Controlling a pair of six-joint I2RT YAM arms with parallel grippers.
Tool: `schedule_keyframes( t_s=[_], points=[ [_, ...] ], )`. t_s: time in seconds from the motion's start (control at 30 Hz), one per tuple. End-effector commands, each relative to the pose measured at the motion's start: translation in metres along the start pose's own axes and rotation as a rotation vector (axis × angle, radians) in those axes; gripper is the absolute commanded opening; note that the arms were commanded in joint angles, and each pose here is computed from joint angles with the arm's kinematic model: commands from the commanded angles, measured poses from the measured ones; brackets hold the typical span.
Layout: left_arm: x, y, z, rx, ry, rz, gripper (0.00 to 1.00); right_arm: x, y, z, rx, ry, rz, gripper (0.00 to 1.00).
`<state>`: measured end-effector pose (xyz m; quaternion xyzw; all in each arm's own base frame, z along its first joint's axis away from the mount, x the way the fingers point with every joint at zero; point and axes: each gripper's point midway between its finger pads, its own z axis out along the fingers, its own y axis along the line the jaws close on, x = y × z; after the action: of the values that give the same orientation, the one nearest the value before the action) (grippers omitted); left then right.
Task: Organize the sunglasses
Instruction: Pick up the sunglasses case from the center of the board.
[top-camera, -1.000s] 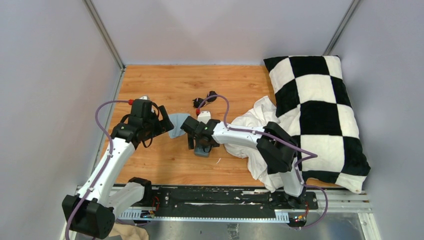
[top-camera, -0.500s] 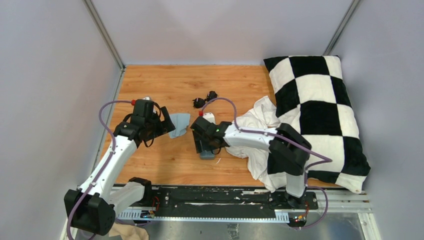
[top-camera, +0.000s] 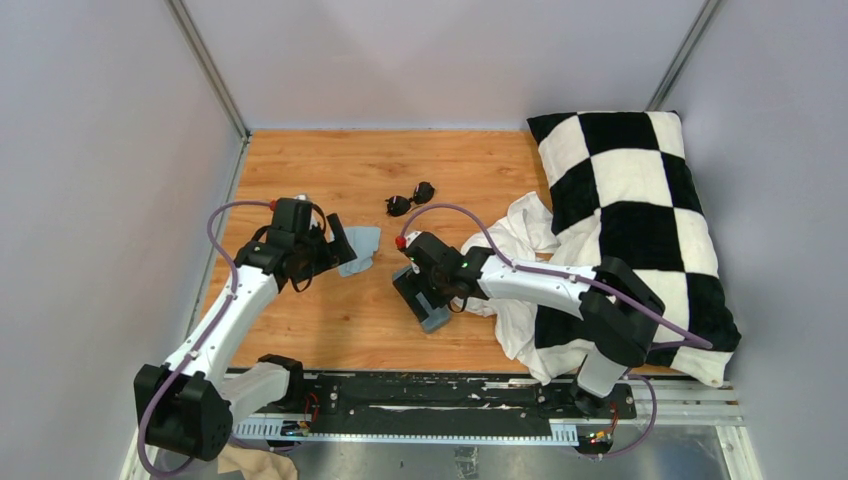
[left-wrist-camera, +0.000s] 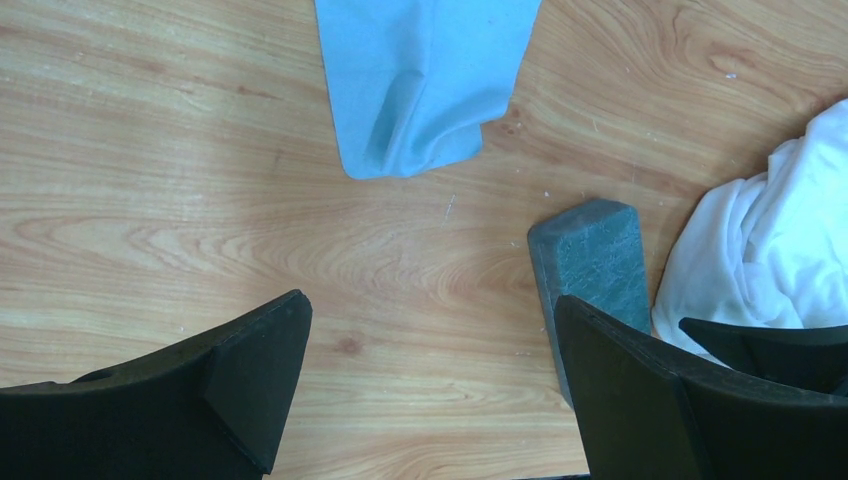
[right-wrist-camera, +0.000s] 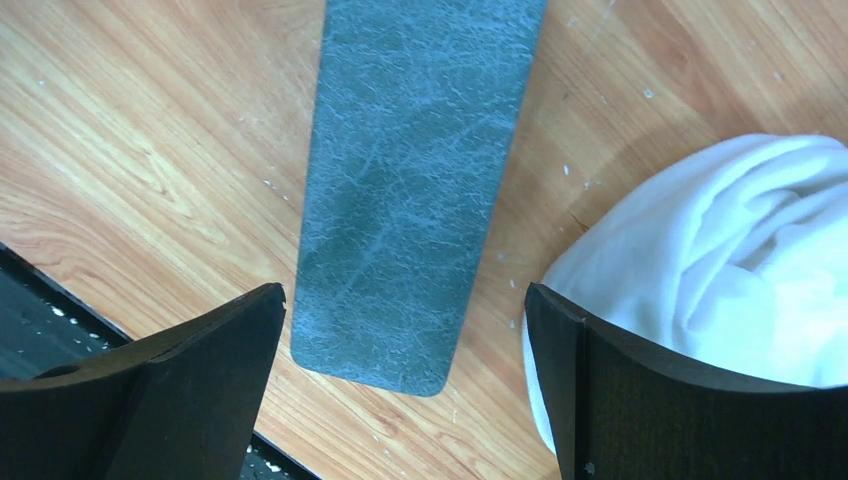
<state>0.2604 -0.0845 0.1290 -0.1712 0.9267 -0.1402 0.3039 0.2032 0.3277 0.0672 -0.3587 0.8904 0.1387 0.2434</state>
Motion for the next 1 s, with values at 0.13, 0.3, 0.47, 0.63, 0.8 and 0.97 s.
schedule_keyframes(
  t_s=[0.13,0.3,0.47,0.63,0.8,0.97],
  points=[
    [-0.005,-0.003,-0.005,0.041,-0.055,-0.010,1.00,0.002,0.015,-0.005,-0.035,-0.044,-0.004,0.98],
    [-0.006,0.001,-0.005,0.058,-0.127,-0.031,0.99,0.010,0.027,0.007,-0.087,-0.033,0.020,0.98],
    [-0.002,-0.002,-0.006,0.095,-0.138,-0.032,1.00,0.020,0.012,0.022,0.002,-0.007,0.042,0.98],
    [0.008,-0.005,0.002,0.090,-0.023,0.036,1.00,0.023,0.012,0.027,0.005,0.000,0.065,0.88],
    [0.018,-0.006,0.010,0.096,0.042,0.040,1.00,0.025,0.010,0.029,0.021,0.007,0.073,0.78],
    [0.018,-0.009,0.011,0.113,0.036,0.026,1.00,0.030,0.007,0.032,0.044,0.025,0.081,0.83]
  ],
)
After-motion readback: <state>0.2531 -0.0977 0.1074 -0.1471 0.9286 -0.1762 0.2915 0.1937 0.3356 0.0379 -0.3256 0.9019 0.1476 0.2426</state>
